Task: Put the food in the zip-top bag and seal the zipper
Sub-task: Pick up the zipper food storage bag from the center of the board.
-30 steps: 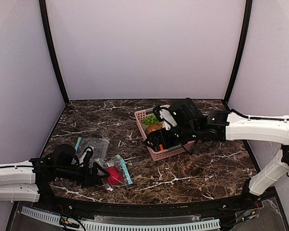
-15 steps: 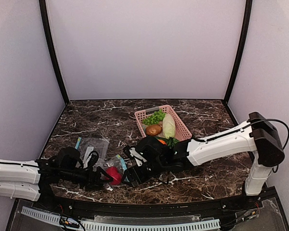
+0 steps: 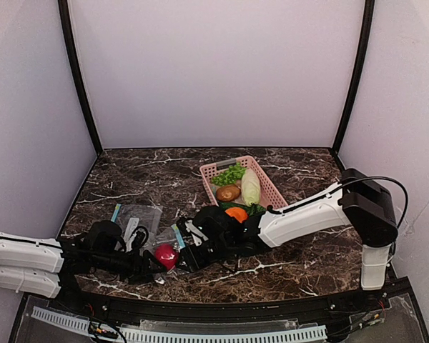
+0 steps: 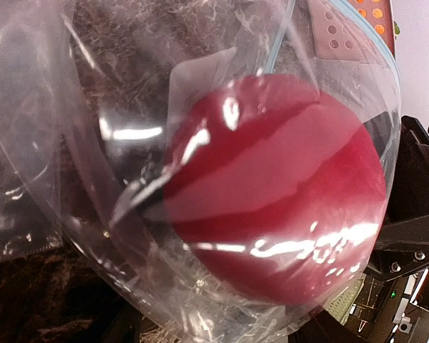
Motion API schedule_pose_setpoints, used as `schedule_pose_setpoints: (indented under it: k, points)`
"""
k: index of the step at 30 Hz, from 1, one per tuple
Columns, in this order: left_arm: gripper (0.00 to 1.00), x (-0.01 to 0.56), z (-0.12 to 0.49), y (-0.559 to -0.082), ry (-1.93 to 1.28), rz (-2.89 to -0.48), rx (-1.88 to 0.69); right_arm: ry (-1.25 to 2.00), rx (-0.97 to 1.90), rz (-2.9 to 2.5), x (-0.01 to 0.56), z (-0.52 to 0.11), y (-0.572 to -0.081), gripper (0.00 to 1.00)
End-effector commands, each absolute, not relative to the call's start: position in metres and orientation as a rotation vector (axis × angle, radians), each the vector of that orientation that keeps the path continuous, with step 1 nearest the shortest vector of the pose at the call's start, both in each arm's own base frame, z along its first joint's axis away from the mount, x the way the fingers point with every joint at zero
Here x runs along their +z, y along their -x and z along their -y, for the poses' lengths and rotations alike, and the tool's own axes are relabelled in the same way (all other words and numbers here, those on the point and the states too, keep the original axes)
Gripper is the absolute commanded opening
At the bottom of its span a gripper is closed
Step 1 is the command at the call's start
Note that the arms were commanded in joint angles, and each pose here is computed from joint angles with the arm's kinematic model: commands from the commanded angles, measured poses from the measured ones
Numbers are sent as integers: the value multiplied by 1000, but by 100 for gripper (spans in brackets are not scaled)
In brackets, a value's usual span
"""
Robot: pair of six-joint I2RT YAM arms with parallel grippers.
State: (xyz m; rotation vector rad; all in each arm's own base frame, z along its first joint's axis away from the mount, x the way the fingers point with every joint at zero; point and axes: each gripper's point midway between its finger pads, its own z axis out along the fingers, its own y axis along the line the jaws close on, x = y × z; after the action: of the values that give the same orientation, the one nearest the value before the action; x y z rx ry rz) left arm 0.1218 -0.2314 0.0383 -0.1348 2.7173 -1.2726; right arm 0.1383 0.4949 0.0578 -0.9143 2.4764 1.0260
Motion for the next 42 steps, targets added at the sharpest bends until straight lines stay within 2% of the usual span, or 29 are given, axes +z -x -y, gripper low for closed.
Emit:
schedule_pose_setpoints:
  k: [1, 7, 13, 18, 19, 20, 22, 23, 24, 25, 27, 31, 37, 42]
  points:
    - [66, 26, 226, -120, 148, -2736, -1231, 904, 1084, -2439, 60, -510, -145, 49]
    - [51, 20, 224, -121, 169, -2737, -1212, 909, 1102, -2444, 52, -512, -145, 25]
    - [30, 18, 225, -122, 174, -2735, -1211, 906, 1138, -2430, 57, -513, -144, 1]
    - [12, 21, 225, -124, 183, -2718, -1222, 890, 1164, -2415, 68, -508, -144, 0]
    - [11, 24, 227, -125, 179, -2710, -1231, 887, 1170, -2408, 73, -507, -144, 0]
    - [13, 28, 229, -125, 163, -2698, -1255, 888, 1174, -2396, 80, -505, -145, 0]
    - [30, 39, 234, -126, 122, -2671, -1287, 913, 1156, -2371, 95, -502, -146, 0]
    - [49, 42, 233, -126, 102, -2684, -1261, 931, 1101, -2391, 97, -495, -146, 0]
    - [56, 48, 231, -129, 94, -2660, -1248, 935, 1064, -2381, 104, -492, -150, 0]
    - [68, 51, 229, -129, 74, -2671, -1215, 945, 994, -2415, 104, -482, -151, 0]
    - [80, 63, 225, -131, 52, -2649, -1187, 959, 933, -2430, 114, -466, -155, 0]
    - [88, 94, 227, -136, 9, -2563, -1221, 1017, 926, -2463, 136, -442, -152, 0]
    - [93, 142, 246, -141, -165, -2434, -1314, 950, 1071, -2442, 190, -432, -152, 0]
    - [95, 173, 259, -148, -269, -2347, -1342, 935, 1132, -2412, 201, -431, -156, 0]
